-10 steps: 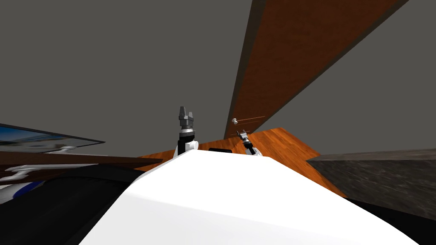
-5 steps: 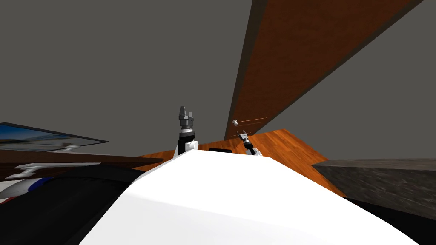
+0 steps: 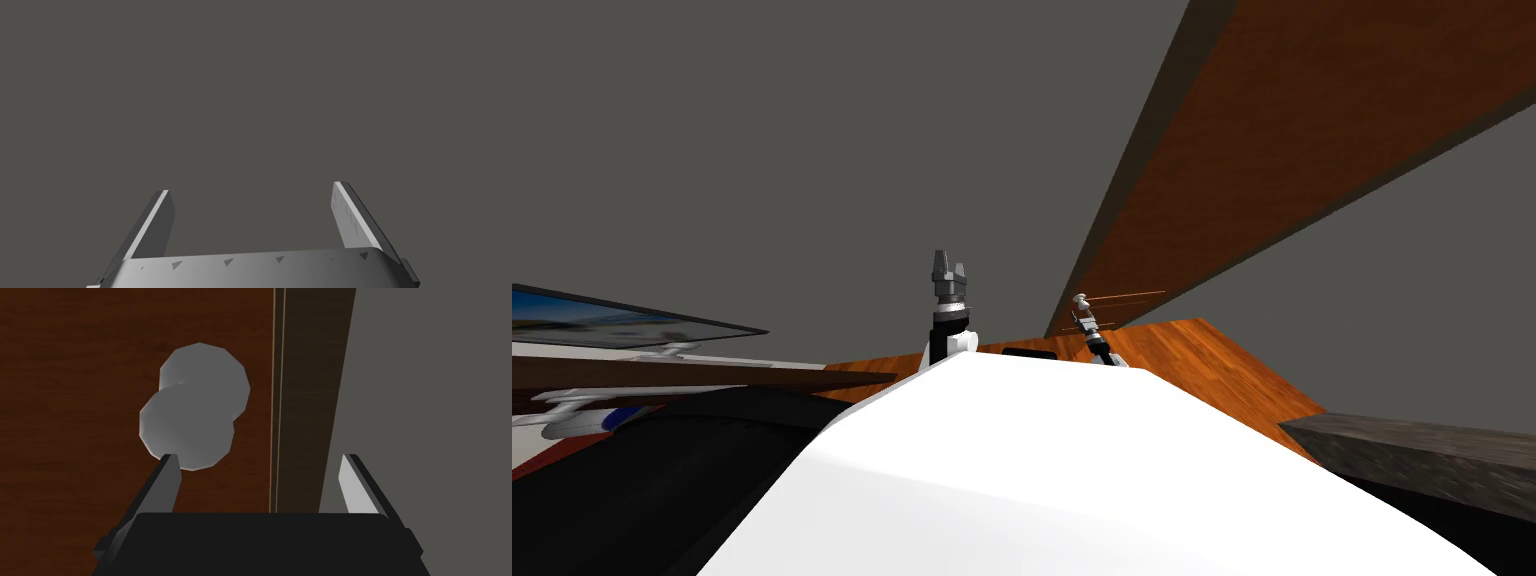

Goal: Pull the door open

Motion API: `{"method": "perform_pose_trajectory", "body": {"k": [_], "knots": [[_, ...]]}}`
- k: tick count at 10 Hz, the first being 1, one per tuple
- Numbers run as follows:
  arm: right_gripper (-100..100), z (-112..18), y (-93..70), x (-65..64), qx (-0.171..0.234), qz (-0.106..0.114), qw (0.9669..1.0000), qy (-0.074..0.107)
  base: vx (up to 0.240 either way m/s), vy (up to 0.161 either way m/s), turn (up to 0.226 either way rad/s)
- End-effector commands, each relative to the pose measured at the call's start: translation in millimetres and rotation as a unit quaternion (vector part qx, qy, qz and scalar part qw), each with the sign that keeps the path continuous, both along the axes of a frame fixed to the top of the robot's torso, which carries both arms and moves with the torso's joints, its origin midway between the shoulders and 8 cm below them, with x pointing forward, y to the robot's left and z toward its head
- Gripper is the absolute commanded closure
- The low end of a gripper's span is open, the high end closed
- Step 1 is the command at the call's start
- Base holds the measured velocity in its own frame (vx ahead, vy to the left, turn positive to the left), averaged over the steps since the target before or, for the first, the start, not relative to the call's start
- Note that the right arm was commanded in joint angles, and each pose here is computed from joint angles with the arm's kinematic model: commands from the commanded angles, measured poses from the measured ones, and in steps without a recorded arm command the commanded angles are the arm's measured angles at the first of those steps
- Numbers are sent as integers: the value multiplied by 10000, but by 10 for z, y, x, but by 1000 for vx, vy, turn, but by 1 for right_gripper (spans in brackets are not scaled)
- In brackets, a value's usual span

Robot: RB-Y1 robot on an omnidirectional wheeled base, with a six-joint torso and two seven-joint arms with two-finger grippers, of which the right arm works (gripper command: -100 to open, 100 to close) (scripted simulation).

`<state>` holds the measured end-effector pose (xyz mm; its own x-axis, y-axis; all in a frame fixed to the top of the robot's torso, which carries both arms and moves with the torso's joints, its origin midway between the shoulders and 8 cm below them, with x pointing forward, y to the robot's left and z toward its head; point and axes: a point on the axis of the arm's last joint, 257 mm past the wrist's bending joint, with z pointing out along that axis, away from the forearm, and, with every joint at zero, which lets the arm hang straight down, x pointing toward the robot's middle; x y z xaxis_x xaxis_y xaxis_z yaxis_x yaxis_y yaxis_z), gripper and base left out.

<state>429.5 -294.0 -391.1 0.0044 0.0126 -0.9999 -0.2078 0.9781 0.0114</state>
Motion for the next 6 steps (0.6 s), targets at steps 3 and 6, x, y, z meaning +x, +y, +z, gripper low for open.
{"method": "perform_pose_trajectory", "body": {"k": [3,6], "knots": [[-100,-6,-118,-146,3,-179,9998,7,162,-29,72],[-100,-135,-87,-283,49,-170,9997,155,52,-45,5]]}}
